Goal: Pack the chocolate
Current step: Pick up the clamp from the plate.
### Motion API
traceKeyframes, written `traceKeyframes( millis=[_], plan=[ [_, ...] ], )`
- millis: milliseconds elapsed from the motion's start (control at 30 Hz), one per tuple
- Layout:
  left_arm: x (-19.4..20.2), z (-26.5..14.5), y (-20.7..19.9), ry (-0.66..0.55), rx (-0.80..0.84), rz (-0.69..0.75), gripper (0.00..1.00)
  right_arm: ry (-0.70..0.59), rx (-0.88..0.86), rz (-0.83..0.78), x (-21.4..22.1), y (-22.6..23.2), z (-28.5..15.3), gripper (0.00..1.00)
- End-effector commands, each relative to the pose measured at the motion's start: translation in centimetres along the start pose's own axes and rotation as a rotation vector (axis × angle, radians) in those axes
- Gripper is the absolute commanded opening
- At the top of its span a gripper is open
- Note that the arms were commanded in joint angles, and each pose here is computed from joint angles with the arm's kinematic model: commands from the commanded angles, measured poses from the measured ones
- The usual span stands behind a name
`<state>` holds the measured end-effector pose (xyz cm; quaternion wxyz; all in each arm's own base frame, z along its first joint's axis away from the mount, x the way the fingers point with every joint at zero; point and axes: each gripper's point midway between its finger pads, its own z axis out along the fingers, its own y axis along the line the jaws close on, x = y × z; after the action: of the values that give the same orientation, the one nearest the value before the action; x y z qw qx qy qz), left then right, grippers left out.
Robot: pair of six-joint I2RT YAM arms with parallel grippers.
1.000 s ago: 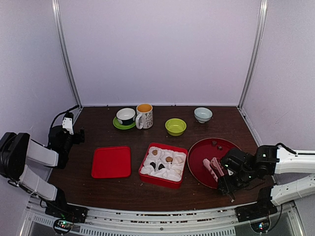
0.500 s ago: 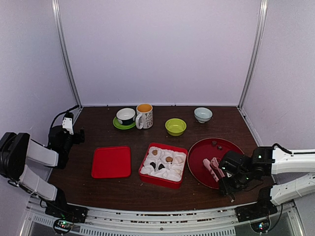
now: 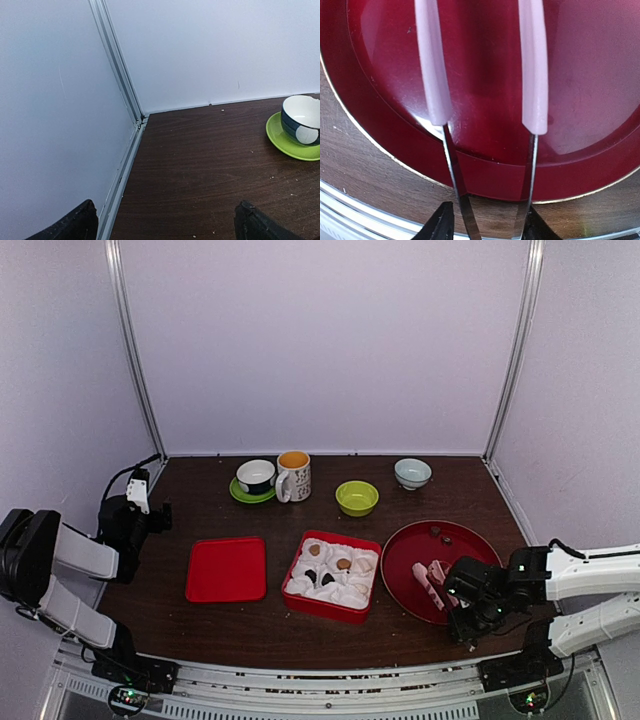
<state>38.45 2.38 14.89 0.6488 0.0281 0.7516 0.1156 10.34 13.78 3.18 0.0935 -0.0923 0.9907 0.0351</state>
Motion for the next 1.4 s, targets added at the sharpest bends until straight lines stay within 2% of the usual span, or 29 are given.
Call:
traceKeyframes(
  millis=[0,200,567,1133,1367],
  plan=[
    [-1.6,0.2,0.5,-0.06,-0.013,-0.013,0.98,-0.006,0.003,-0.003,-0.1,0.1,0.3,0.43],
    [-1.6,0.2,0.5,-0.061,-0.014,-0.013,0.98,-0.018,0.021,-0.017,-0.5,-0.1,-0.1,0.34],
    [-1.6,0.2,0.5,-0.062,-0.014,-0.013,0.98,-0.066,0.034,-0.052,-1.6,-0.2,-1.7,0.26],
    [-1.6,0.2,0.5,-0.061,-0.014,-0.013,0.98,-0.044,0.084,-0.115,-2.5,0.0,-2.9,0.25],
    [-1.6,0.2,0.5,-0.061,-0.013,-0.014,0.98,-0.027,0.084,-0.123,-2.4,0.1,-3.0,0.31]
  ],
)
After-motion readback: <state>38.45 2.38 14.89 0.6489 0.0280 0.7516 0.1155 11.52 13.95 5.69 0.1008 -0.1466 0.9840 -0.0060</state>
